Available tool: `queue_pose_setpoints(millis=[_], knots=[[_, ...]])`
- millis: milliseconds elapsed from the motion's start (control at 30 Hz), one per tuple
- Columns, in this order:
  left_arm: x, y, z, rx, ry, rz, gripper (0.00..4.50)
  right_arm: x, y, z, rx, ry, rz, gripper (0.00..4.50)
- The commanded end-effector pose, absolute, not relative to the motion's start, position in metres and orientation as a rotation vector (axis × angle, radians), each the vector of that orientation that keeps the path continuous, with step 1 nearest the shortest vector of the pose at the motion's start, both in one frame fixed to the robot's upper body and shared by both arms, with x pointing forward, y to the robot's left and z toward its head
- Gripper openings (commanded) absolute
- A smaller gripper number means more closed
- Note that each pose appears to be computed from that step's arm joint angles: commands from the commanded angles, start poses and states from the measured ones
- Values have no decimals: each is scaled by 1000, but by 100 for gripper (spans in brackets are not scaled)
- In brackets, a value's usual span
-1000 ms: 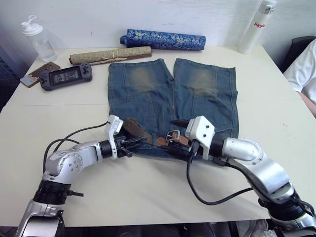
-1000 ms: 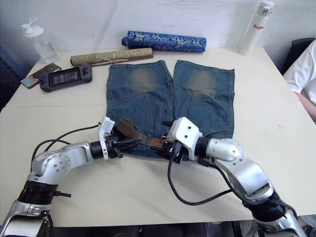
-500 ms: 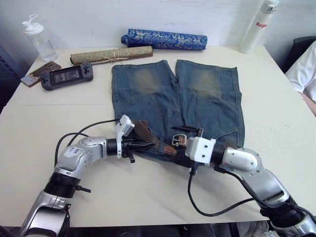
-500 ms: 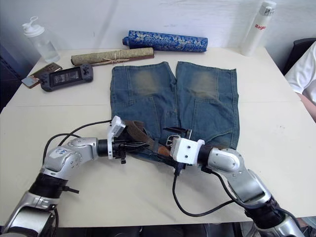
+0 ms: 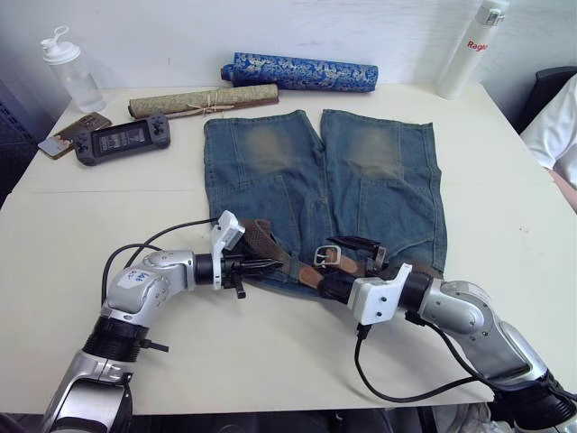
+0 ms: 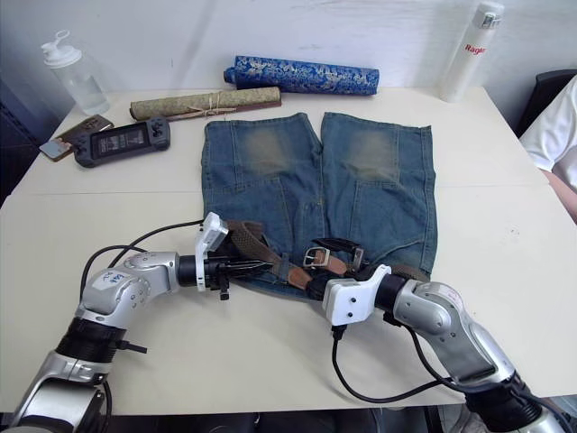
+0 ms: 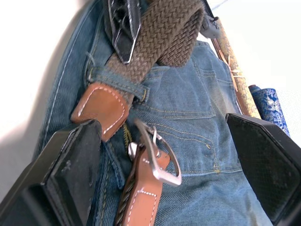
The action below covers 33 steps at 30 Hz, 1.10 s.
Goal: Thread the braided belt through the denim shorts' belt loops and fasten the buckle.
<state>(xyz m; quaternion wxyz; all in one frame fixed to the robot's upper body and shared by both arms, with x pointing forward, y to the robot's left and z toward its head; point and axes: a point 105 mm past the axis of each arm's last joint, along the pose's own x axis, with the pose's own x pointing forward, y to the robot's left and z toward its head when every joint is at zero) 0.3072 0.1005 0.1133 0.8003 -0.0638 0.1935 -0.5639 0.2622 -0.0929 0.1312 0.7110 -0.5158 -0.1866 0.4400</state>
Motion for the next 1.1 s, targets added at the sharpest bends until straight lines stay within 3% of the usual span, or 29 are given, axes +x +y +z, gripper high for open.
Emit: queue_pose_setpoints(millis=[33,867,967,1100], knots=[[297,94,101,-132,478,-1244,0,258,-89,132,-1167,-465,967,447],[295,92,102,-141,478,-1244,0,259,-65,133,-1162,-564,956,447],[295,92,101,-143,479,-1244,0,259,-60,134,-1159,-575,958,369],[295,92,101,-143,478,-1241,0,259,-57,135,-1156,-586,957,165]])
